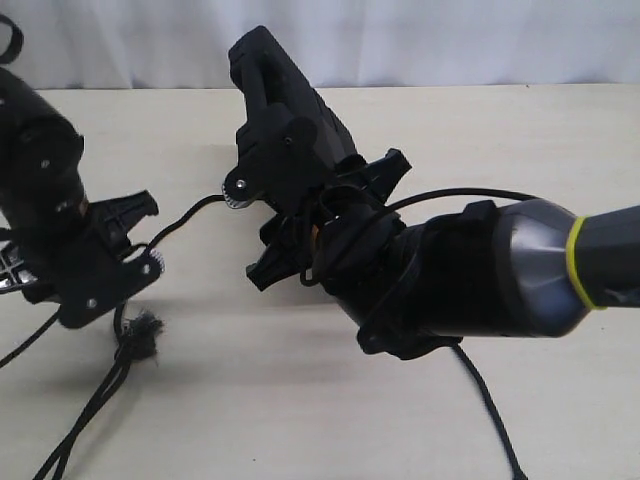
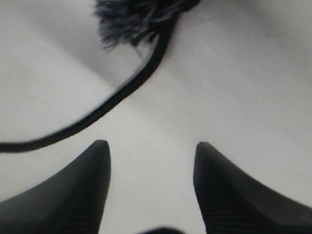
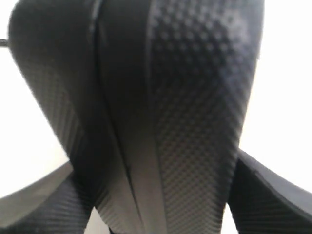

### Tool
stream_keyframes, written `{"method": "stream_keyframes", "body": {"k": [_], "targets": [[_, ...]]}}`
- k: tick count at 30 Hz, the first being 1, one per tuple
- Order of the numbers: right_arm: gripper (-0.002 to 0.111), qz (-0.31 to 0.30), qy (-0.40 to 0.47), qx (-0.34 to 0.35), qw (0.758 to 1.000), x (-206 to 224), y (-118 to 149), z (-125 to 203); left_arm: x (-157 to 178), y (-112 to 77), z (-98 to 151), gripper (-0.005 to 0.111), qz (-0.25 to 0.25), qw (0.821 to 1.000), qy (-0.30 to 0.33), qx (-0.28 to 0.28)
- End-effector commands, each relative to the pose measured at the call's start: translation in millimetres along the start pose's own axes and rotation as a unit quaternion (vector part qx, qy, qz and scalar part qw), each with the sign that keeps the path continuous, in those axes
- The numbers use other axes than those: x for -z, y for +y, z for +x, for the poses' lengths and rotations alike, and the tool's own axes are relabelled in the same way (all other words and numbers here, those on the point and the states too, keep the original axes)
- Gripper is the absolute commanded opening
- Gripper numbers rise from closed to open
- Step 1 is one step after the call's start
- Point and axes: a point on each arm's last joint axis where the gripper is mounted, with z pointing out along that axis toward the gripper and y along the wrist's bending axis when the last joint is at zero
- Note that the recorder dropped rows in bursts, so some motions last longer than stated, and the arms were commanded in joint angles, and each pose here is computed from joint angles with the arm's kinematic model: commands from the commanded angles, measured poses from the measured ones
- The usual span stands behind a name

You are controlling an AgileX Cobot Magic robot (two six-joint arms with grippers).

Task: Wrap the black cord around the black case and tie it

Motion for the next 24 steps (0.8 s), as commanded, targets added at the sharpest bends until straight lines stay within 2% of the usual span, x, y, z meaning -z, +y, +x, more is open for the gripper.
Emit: {"method": "stream_keyframes", "body": {"k": [1,2,4,9,14,18,24], "targets": [[0.004,0.003,-0.022,0.013,1.0,4,-4,-7,-20,-14.3,-18,0.05,-0.009,0.996,-0.007,-0.087],[0.004,0.003,-0.022,0.013,1.0,4,-4,-7,-23,-16.6,-21,0.05,-0.014,0.994,-0.009,-0.112],[0.004,0.003,-0.022,0.014,1.0,4,-4,-7,-25,-16.5,-33,0.05,-0.027,0.991,-0.029,-0.125],[0.004,0.004,-0.022,0.023,0.999,4,-4,-7,-19,-6.7,-52,0.05,-0.065,0.989,-0.054,-0.119],[0.004,0.004,-0.022,0.023,0.999,4,-4,-7,-21,-12.6,-52,0.05,-0.043,0.988,-0.05,-0.139],[0.004,0.004,-0.021,0.022,1.0,4,-4,-7,-31,-16.2,-58,0.05,-0.091,0.982,-0.041,-0.161],[0.004,0.004,-0.02,0.02,1.0,4,-4,-7,-34,-16.3,-61,0.049,-0.114,0.983,-0.038,-0.141]]}}
